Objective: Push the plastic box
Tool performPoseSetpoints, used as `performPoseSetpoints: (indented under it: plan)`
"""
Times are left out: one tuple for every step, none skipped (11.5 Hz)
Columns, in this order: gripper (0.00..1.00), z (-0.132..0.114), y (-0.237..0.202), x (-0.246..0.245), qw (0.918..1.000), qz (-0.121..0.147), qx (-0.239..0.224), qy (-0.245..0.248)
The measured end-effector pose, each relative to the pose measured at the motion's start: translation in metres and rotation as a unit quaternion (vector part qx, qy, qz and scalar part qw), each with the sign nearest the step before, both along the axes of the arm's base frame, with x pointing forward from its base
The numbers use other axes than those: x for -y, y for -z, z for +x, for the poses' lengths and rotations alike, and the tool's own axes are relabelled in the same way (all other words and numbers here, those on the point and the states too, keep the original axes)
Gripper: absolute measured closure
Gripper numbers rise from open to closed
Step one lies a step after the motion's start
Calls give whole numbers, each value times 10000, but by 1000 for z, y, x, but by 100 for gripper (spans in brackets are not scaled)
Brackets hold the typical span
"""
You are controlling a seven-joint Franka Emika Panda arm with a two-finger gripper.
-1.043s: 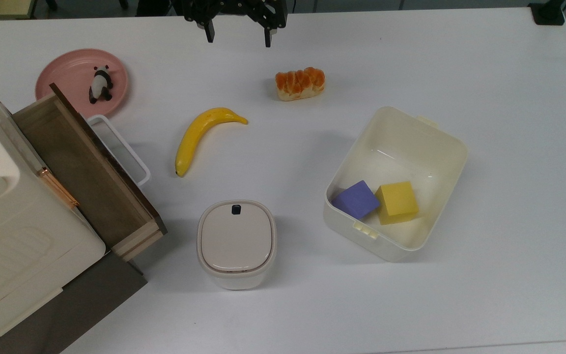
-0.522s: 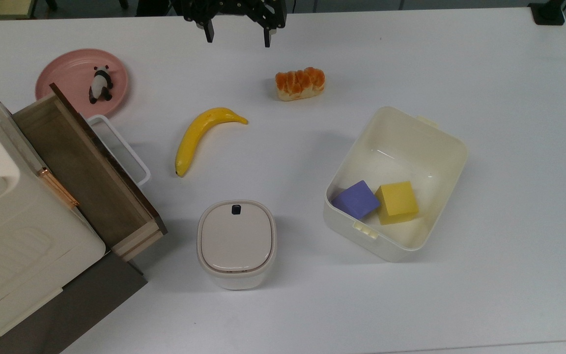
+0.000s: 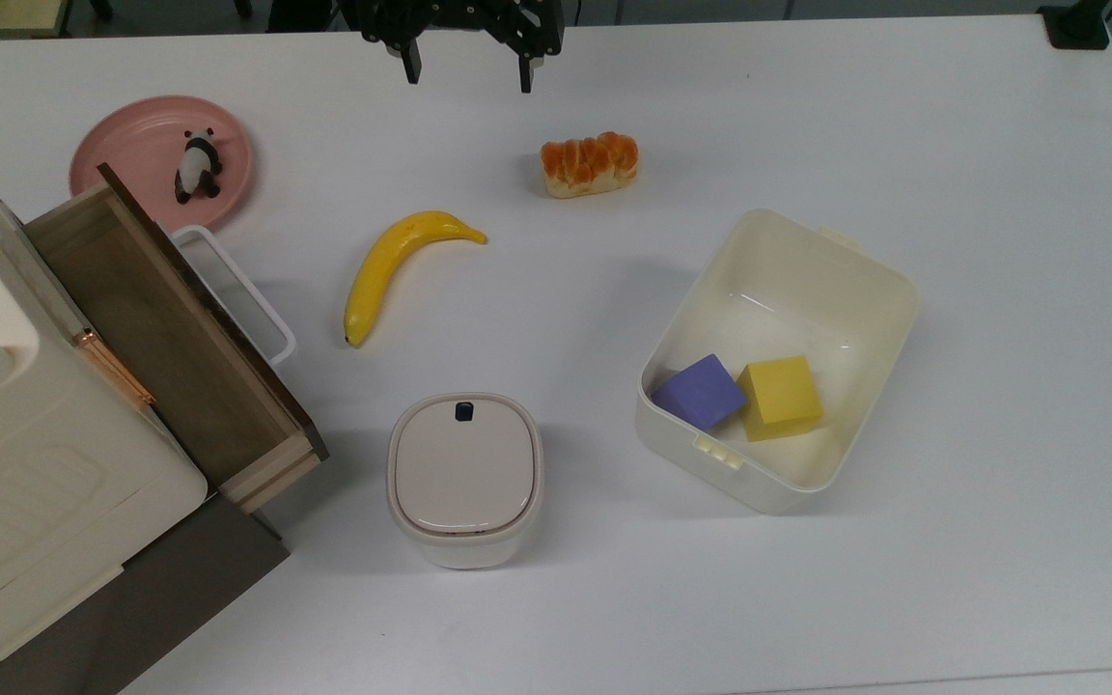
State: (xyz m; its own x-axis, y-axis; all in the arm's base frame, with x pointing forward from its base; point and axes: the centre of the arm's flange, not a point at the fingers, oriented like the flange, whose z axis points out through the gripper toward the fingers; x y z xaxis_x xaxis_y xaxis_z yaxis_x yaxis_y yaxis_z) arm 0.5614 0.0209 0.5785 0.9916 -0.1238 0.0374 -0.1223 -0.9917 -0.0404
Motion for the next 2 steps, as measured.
performPoseSetpoints:
  plan:
    - [0,0,0,0,9999,5,-4,128]
    - [0,0,0,1,9997,10,-4,241]
